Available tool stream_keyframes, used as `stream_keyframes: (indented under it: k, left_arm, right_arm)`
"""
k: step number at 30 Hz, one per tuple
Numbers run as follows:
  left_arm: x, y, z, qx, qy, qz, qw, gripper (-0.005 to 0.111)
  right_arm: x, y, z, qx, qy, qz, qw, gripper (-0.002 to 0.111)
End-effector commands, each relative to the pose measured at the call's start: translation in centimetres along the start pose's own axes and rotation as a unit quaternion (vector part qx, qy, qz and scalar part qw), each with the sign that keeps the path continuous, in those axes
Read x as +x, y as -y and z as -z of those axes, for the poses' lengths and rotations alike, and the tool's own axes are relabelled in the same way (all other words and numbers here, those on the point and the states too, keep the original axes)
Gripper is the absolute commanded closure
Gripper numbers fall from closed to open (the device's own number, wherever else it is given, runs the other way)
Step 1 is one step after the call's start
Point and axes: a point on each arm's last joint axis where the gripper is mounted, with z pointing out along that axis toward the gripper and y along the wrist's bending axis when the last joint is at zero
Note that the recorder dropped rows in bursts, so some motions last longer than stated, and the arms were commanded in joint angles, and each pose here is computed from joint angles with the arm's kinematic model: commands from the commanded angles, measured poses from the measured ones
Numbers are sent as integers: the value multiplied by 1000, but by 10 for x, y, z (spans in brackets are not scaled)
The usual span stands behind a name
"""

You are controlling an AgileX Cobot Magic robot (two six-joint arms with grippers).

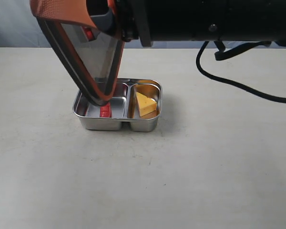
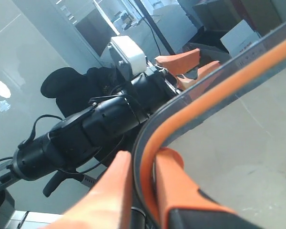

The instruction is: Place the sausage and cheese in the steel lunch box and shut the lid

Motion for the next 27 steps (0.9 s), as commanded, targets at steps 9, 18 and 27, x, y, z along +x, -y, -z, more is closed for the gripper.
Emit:
stream_keyframes:
  k: [9, 18, 27]
  left_arm:
    - [-22, 38, 11, 232, 83, 170, 954, 62]
    - [-8, 50, 13, 265, 87, -23, 960, 72]
    - [11, 53, 10, 258, 21, 89, 962, 74]
  right_arm:
    - [-2, -1, -1, -6, 4, 4, 1000, 109]
    - [-2, -1, -1, -6, 4, 2, 1000, 109]
    - [-1, -4, 0, -25, -2, 2, 1000, 109]
